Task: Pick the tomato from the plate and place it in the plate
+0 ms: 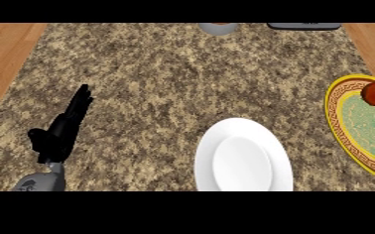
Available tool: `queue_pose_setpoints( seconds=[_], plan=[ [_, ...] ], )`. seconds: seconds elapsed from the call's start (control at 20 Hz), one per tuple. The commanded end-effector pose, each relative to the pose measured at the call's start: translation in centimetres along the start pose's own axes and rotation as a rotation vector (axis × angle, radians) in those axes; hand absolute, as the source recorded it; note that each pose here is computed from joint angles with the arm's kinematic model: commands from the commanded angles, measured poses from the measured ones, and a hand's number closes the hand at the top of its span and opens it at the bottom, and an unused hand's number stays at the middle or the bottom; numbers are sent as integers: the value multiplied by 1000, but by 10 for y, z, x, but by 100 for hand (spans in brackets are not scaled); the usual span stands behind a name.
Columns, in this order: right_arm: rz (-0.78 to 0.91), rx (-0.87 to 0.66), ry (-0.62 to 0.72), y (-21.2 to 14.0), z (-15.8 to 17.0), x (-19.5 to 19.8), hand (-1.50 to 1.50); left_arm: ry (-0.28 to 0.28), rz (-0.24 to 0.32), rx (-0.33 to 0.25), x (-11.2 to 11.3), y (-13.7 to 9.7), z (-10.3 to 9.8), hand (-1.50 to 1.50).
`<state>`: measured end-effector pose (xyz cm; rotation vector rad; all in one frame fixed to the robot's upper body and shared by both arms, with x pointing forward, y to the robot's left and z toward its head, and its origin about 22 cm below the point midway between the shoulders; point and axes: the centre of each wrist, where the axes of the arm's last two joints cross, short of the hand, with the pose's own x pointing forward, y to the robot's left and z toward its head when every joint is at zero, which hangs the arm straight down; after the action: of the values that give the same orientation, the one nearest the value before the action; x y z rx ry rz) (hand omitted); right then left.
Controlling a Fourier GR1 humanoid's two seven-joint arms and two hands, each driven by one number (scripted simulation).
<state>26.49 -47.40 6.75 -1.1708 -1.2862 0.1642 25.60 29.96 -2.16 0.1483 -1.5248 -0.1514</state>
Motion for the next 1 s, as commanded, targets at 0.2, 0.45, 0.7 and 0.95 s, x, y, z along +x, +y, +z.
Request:
queue_pose_setpoints(
  seconds=[0.2, 0.45, 0.7, 0.95],
  plan=[
    [-169, -25, 99, 31, -14, 3, -150, 1, -4, -15, 7, 7, -1, 0],
    [-405, -199, 87, -6, -14, -27, -150, 8, -5, 21, 12, 0, -6, 0],
    [-608, -212, 73, -54, 2, -76, -150, 6, 0, 29, 3, 2, 7, 0],
    [-655, -248, 75, -86, 41, -136, -150, 26, -10, 19, 2, 6, -1, 0]
  ],
)
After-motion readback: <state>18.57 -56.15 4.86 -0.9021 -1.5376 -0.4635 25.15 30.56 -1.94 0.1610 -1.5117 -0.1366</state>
